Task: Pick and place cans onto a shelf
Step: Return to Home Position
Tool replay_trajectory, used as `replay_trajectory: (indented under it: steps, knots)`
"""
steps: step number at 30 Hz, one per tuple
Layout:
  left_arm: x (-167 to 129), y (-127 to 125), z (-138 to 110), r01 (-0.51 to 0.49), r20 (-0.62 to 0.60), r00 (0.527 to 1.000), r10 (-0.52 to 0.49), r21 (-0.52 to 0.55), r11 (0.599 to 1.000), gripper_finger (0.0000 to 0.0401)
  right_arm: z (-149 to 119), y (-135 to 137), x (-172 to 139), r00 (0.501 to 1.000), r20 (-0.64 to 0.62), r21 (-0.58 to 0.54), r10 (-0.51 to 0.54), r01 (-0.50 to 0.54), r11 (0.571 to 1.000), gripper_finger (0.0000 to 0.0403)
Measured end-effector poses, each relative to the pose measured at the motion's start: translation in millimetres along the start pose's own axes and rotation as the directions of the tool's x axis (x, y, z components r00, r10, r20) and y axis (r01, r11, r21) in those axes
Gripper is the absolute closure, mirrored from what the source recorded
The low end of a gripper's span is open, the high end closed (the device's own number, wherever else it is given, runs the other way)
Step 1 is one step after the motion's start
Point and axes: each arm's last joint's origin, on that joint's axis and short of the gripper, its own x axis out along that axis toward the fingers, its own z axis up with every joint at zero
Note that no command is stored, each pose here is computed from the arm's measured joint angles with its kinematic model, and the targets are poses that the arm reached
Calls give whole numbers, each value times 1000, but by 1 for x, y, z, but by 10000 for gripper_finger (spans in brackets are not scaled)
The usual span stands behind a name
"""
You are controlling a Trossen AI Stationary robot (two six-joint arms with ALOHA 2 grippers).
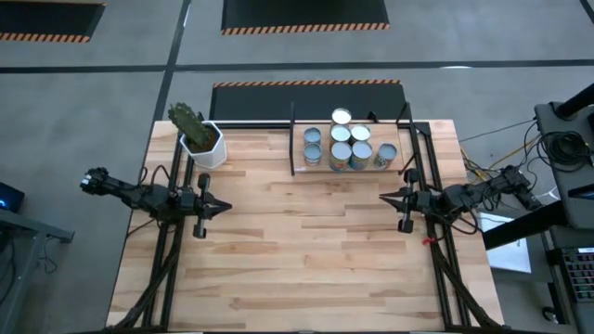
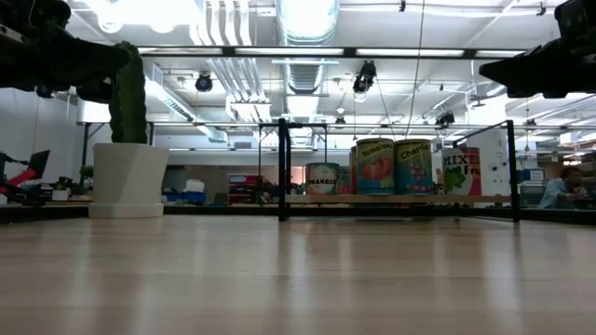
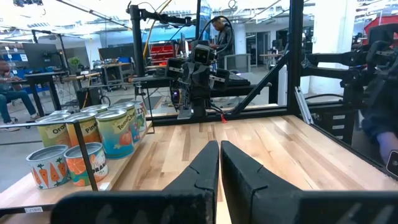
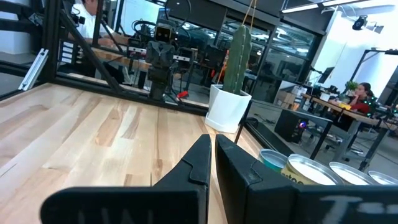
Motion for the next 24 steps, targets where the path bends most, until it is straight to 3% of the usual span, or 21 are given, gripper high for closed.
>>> replay_trajectory:
  steps: [24]
  knots:
    - [0, 0, 0, 0, 0, 1000, 0, 0, 1000, 401, 1, 0, 0, 1000, 7, 3, -2, 2, 1000, 390]
